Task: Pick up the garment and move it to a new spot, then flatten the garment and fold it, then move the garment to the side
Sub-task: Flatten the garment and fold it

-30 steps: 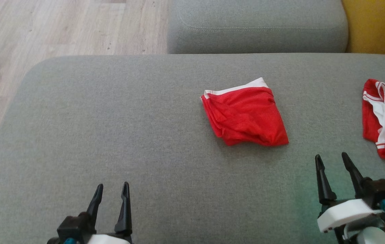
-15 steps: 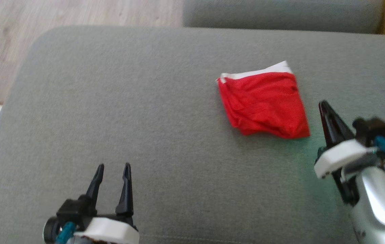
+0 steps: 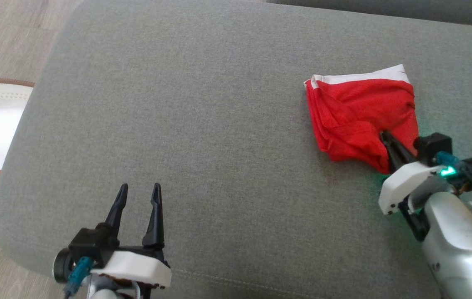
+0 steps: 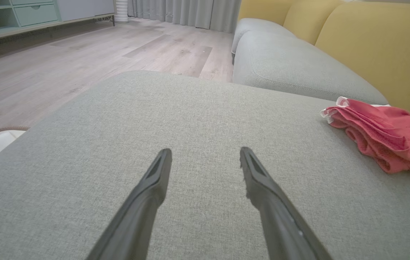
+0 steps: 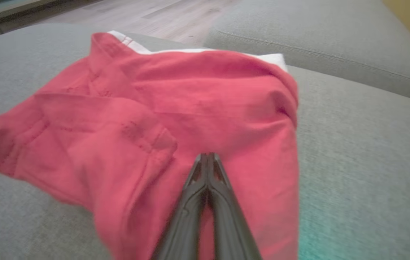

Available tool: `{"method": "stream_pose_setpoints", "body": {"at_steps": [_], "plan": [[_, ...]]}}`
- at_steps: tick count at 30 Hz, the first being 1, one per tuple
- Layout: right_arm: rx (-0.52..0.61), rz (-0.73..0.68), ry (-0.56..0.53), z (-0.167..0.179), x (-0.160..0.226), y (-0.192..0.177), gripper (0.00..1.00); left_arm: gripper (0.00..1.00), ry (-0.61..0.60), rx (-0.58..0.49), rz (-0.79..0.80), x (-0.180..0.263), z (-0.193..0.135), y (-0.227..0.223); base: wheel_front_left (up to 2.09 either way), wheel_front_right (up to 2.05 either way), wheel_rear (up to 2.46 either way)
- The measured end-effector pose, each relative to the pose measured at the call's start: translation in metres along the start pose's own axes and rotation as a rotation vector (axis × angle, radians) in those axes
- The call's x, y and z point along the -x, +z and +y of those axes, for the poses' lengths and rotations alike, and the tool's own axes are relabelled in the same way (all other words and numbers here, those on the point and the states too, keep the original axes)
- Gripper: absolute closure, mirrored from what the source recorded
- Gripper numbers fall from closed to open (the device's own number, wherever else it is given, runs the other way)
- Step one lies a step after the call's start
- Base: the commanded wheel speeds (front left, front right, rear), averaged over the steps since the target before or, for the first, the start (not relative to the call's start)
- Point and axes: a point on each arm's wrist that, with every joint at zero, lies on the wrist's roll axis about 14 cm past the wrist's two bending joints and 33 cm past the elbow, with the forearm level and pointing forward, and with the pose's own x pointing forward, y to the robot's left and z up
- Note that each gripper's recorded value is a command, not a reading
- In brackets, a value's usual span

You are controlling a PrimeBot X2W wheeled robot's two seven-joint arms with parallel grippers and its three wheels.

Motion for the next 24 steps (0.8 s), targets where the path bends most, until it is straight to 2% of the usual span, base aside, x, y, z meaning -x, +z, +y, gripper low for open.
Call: {"method": "stream_pose_setpoints", "body": {"at_steps": [20, 24], "plan": [[0.121, -0.021, 0.293, 0.105, 0.011, -0.006, 1.0, 0.0, -0.004, 0.007, -0.03, 0.002, -0.003, 0.008, 0.0, 0.0, 0.0], [0.148, -0.018, 0.327, 0.116, 0.017, -0.009, 1.0, 0.0, -0.006, 0.016, -0.036, 0.002, -0.005, 0.01, 0.0, 0.0, 0.0]]}}
